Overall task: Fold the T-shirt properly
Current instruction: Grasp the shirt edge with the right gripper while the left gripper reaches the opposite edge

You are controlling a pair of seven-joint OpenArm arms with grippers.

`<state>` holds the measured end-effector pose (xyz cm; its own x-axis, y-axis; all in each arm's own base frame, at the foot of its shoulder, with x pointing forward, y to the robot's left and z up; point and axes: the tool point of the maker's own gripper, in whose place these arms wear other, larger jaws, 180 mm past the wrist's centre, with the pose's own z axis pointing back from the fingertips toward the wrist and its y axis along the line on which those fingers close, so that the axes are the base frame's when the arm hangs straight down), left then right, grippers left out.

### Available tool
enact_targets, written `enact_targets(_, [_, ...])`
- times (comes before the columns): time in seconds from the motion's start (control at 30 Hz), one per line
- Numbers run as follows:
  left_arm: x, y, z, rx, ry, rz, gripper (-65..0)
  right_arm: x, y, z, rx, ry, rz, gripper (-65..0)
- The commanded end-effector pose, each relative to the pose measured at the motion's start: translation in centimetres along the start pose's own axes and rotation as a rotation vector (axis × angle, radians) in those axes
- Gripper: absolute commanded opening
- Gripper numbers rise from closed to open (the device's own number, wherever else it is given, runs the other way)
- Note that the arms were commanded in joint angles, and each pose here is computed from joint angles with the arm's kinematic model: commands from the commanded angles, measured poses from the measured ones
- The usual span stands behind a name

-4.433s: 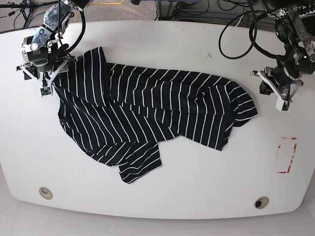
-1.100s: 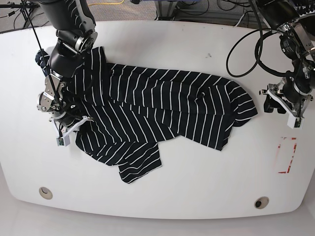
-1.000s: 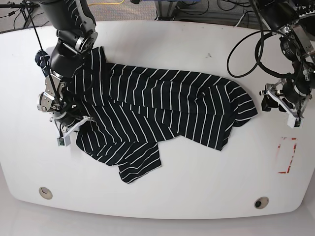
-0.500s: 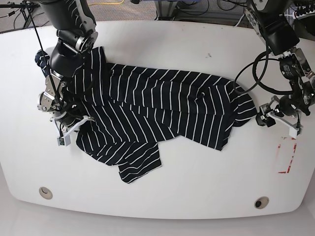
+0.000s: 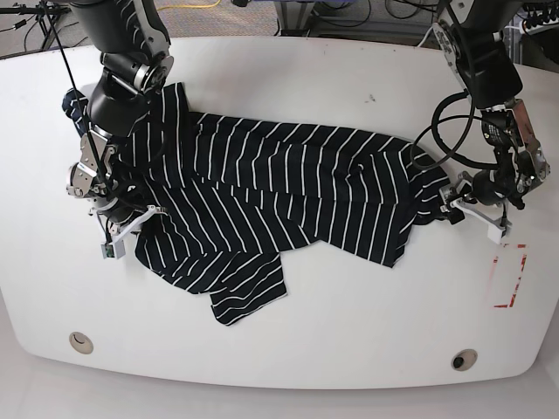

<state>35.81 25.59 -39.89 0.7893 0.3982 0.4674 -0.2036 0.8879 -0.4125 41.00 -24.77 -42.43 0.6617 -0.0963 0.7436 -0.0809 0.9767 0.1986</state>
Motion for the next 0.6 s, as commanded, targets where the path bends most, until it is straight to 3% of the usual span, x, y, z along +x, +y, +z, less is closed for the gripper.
enact_targets(0.0, [0.6,-0.8,0.0,-0.015,-0.017,-0.004,-15.8,1.4,-0.5,0.3,-0.011,-0.017,0.024,-65.0])
enact_targets(0.13, [0.4,-1.1,-0.2,-0.022,-0.013,0.000,-19.4,1.4,-0.5,0.3,-0.011,-0.017,0.024,-65.0])
enact_targets(0.5, [-0.9,-3.2,-1.4,-0.041,0.044,-0.083,-52.6,1.4,-0.5,0.3,-0.011,-0.015,0.024,-65.0])
enact_targets(0.57, [-0.7,-3.2,-1.3,-0.040,0.039,-0.083,-56.1,1.2,-0.5,0.3,-0.012,-0.002,0.025,-65.0])
